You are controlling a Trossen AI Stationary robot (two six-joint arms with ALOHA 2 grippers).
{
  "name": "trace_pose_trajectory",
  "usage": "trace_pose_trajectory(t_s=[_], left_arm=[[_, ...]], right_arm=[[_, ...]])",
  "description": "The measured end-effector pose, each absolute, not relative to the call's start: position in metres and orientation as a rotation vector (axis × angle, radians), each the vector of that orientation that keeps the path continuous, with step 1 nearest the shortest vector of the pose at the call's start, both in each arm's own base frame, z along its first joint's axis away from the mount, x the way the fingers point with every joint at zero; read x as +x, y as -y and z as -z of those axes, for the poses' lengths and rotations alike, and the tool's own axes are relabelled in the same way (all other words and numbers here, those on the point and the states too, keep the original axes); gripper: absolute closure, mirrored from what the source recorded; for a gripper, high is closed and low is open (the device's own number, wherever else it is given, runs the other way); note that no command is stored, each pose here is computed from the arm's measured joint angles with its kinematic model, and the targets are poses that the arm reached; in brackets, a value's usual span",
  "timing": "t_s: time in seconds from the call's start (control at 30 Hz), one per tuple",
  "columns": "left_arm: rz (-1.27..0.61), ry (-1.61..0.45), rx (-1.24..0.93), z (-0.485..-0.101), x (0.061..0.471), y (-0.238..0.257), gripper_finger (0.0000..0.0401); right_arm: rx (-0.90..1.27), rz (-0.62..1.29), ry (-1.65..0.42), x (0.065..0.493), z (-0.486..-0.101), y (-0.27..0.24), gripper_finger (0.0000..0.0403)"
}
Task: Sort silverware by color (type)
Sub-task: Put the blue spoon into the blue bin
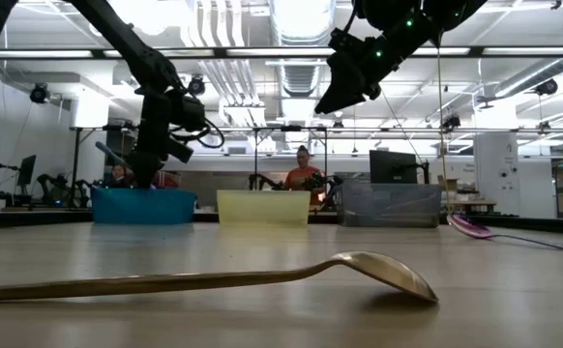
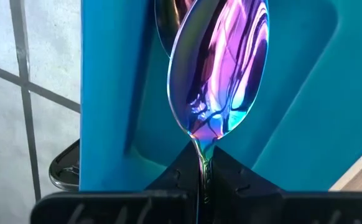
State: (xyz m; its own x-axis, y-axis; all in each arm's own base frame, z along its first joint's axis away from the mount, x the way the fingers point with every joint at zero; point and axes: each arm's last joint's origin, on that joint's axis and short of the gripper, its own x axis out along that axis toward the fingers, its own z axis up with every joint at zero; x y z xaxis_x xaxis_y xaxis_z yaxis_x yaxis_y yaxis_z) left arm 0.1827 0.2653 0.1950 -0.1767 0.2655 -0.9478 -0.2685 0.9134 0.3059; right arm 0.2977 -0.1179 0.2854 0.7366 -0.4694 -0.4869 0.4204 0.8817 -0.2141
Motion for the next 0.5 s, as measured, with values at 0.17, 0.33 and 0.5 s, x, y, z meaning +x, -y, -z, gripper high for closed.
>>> trace_pose_trajectory(t_s=[0.17, 0.33, 0.5], left_arm=[[-0.482, -1.682, -0.01, -0.1937, 0.1823, -0.2658, 0.0401], [-0.555, -1.655, -0.068, -0.1929, 0.1824, -0.2672, 0.0401], [-0.631, -1.618, -0.183, -0.1867, 0.1834, -0.2689, 0.0401]], right_arm=[[-0.096, 0.488, -0.561, 0.2978, -0.2852, 0.1179, 0.0232], [-0.102, 0.486, -0.562, 0.2978, -0.2853, 0.1179, 0.0232], [-0.103, 0.486, -0.562, 0.2978, -0.2853, 0.1179, 0.0232]])
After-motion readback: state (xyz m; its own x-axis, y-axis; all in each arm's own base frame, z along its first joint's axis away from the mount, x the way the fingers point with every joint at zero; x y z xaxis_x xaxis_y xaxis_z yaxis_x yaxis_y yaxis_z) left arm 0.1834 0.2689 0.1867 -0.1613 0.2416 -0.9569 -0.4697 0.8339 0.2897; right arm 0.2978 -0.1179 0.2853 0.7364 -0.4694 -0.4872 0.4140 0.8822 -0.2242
